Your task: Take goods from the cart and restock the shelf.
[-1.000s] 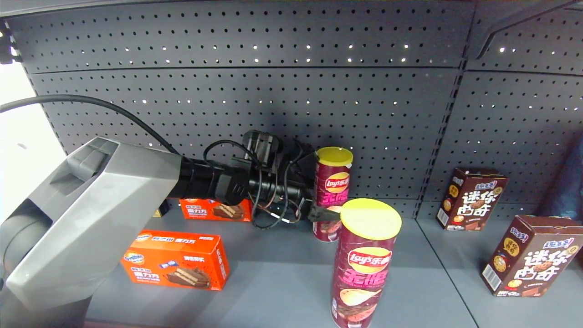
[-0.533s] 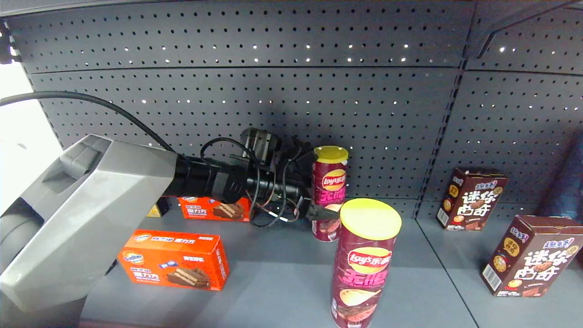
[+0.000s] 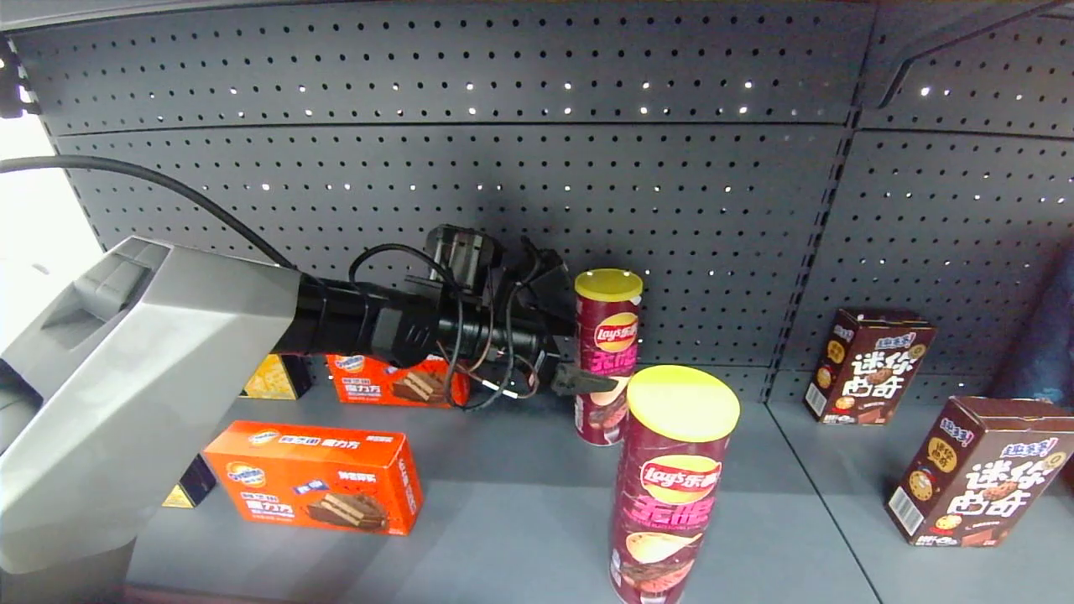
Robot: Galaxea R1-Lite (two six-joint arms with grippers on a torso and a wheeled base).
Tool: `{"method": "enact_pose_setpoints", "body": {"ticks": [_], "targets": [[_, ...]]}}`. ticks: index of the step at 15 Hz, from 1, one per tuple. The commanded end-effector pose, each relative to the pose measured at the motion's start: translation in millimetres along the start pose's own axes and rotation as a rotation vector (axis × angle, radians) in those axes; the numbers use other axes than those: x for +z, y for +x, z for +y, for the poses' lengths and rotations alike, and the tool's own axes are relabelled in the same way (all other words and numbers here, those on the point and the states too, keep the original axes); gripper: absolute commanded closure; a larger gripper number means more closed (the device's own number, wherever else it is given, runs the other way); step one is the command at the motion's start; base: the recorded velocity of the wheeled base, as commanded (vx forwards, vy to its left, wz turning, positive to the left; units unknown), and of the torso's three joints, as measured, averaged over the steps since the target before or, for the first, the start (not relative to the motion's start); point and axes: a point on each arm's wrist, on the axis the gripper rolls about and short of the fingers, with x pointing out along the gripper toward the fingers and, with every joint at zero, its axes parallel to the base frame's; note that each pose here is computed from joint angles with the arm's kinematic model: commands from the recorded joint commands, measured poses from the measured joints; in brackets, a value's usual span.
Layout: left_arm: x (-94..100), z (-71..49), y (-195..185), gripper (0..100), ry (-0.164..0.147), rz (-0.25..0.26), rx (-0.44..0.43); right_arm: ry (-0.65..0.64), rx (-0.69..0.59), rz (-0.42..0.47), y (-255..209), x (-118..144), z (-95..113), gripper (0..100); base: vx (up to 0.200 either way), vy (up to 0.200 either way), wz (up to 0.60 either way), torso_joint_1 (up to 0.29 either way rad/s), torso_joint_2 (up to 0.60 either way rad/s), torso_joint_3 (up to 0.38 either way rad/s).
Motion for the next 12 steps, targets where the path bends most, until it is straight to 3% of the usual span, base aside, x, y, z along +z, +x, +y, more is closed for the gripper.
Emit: {"method": "enact_pose_setpoints", "body": {"ticks": [1,3,12], "targets": [[2.5,-0.7,-2.7,0,0.004,-0.004,0.005,0.000,-0.001,0.001,0.2,-0.1,0.0,0,0.000,0.000,0.00,0.000,0.00,0.000],[2.4,-5.2,-8.1,0,-0.003,0.010,0.023,0.000,-0.001,0.003,0.2,-0.2,0.0,0,0.000,0.000,0.00,0.000,0.00,0.000],[2.7,-3.6,-33.0,0,-0.018,0.023,0.094,-0.002,-0.001,0.003,0.2,-0.2,0.0,0,0.000,0.000,0.00,0.000,0.00,0.000]]}}
